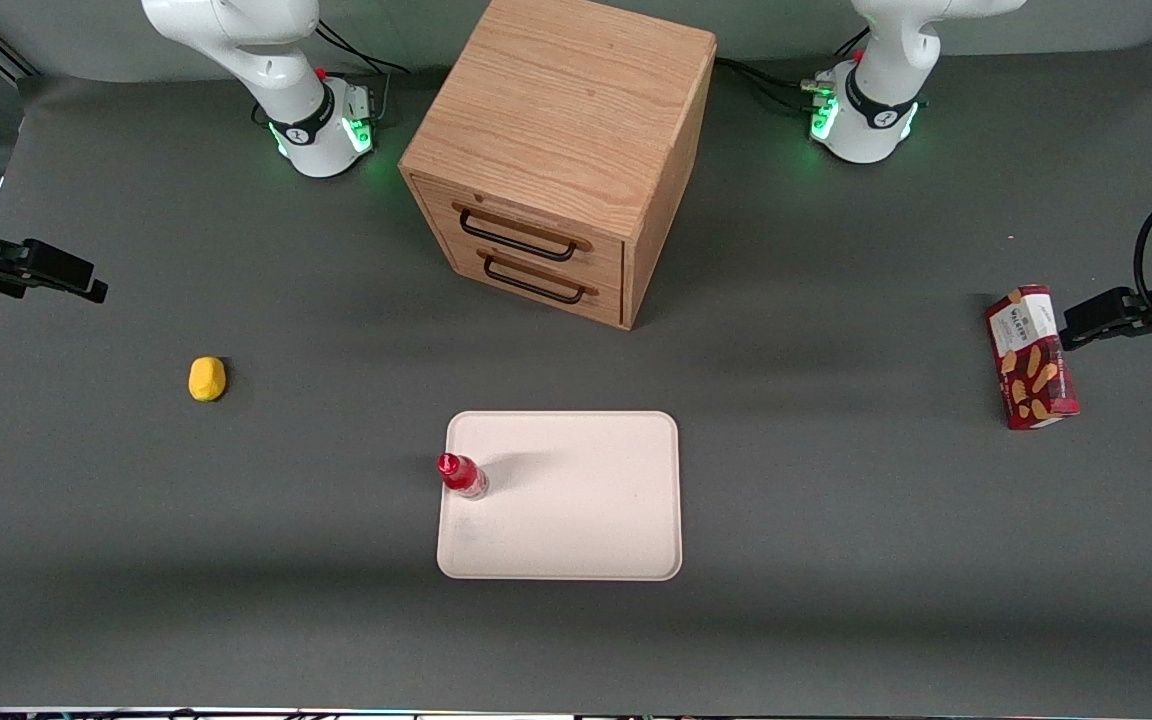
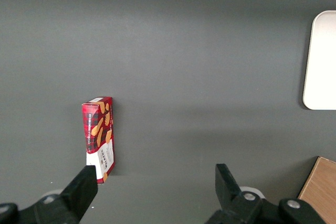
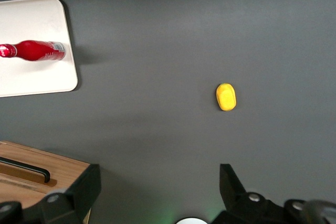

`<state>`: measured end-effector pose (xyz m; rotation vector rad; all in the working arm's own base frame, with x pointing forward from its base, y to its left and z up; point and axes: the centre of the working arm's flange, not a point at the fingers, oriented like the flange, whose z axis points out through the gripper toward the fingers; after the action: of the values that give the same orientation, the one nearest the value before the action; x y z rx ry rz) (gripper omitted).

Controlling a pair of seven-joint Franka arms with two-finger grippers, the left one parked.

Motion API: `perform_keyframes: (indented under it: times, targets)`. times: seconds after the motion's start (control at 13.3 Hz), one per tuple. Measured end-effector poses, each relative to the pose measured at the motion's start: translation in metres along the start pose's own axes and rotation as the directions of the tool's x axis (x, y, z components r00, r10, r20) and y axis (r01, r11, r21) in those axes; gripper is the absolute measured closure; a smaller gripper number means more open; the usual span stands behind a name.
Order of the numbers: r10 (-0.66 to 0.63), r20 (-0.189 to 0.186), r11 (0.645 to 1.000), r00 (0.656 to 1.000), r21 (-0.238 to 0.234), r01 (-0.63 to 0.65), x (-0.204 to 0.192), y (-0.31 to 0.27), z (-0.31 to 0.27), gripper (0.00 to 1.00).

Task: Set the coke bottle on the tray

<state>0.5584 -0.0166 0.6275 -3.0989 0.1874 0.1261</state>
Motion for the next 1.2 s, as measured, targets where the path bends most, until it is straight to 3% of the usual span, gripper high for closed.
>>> perform_keyframes:
  times: [0.45,1.2]
  targets:
    - [-0.042,-0.04,0.998,0.998,-0.042,0.04,0.0036,-0.0048,-0.0031,0.0]
    - [-0.074,-0.042,0.996,0.996,-0.047,0.072,0.0037,-0.0076,-0.0033,0.0]
